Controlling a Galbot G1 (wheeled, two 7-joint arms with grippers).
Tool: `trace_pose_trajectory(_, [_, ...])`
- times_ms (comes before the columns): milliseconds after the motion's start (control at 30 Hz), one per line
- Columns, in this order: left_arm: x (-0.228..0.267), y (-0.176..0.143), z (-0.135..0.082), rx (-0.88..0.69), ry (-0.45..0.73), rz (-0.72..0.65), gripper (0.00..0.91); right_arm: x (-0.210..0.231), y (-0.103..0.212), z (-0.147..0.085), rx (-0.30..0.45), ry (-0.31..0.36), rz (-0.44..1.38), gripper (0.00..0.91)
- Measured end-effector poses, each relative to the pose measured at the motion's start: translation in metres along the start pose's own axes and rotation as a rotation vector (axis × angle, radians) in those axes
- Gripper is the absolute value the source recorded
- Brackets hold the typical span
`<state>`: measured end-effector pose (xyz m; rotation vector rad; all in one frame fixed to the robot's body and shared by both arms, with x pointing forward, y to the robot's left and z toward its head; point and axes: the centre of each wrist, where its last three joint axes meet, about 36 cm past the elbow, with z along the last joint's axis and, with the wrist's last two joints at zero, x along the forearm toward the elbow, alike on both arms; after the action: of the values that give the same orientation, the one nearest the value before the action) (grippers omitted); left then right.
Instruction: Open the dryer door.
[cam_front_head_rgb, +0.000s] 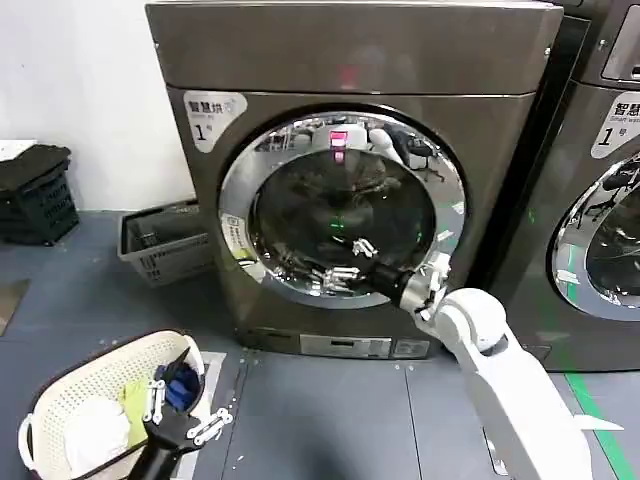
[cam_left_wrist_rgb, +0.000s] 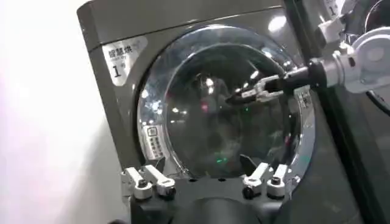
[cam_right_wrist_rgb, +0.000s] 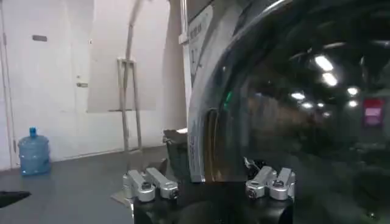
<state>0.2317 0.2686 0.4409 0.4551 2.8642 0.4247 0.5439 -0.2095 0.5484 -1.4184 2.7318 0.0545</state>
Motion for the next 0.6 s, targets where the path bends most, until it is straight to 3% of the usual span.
trace_pose_trajectory(600, [-0.001, 0.000, 0.000, -0.002, -0.004, -0.004, 0.907, -0.042, 0.014, 0.005, -0.001, 0.008, -0.018, 0.907])
